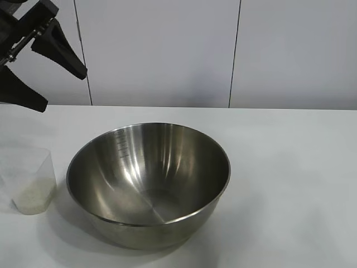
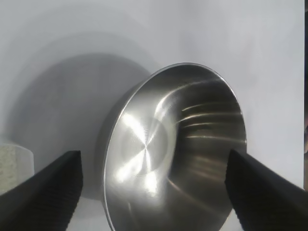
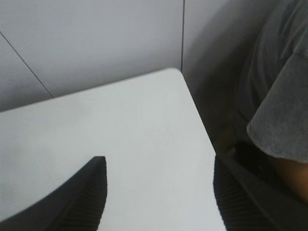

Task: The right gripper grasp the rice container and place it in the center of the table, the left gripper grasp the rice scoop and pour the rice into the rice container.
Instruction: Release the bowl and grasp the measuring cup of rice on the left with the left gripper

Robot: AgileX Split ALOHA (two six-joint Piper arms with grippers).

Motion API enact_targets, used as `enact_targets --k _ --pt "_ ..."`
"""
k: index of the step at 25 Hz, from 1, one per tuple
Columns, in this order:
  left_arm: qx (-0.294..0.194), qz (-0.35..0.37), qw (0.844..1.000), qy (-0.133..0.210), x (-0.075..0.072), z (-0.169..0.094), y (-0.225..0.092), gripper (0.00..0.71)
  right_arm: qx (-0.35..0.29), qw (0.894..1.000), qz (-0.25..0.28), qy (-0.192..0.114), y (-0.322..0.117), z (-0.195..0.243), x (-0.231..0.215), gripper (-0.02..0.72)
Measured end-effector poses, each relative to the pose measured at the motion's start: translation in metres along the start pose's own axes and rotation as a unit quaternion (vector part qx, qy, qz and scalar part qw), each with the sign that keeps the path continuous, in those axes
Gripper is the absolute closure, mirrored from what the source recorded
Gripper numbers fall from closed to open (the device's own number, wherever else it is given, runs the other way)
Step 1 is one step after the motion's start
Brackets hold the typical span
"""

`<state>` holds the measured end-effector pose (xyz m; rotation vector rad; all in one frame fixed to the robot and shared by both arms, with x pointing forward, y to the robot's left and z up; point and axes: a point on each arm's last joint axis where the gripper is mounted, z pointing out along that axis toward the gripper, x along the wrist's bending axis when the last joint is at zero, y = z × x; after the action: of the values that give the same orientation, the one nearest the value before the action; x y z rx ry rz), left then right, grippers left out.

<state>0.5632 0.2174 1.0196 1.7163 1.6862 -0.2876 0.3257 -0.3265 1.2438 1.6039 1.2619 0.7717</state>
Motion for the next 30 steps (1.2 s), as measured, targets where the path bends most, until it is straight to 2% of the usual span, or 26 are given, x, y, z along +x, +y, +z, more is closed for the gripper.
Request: enact_targets --k 2,5,8,10,13,18,21,30 --pt "0.0 0.0 1.0 0.0 0.0 0.0 0.0 0.122 -0.063 0.998 -0.012 0.022 -0.009 -0.045 0.008 0.261" --pt "0.0 0.0 1.0 0.0 0.0 0.0 0.0 0.122 -0.127 0.985 -0.031 0.111 -0.026 -0.093 0.021 0.261" --pt "0.0 0.0 1.0 0.0 0.0 0.0 0.0 0.122 -0.141 0.968 -0.055 0.2 -0.052 -0.117 0.025 0.261" --pt "0.0 0.0 1.0 0.0 0.0 0.0 0.0 0.122 -0.14 0.962 -0.07 0.224 -0.073 -0.121 0.023 0.261" --pt "0.0 0.0 1.0 0.0 0.0 0.0 0.0 0.122 -0.132 0.959 -0.088 0.237 -0.107 -0.115 0.019 0.261" --pt "0.0 0.0 1.0 0.0 0.0 0.0 0.0 0.122 -0.087 0.966 -0.096 0.222 -0.153 -0.081 0.018 0.261" --pt "0.0 0.0 1.0 0.0 0.0 0.0 0.0 0.122 -0.074 0.971 -0.084 0.212 -0.169 -0.064 0.02 0.261" --pt "0.0 0.0 1.0 0.0 0.0 0.0 0.0 0.122 -0.015 0.974 -0.077 0.211 -0.205 -0.03 0.021 0.276"
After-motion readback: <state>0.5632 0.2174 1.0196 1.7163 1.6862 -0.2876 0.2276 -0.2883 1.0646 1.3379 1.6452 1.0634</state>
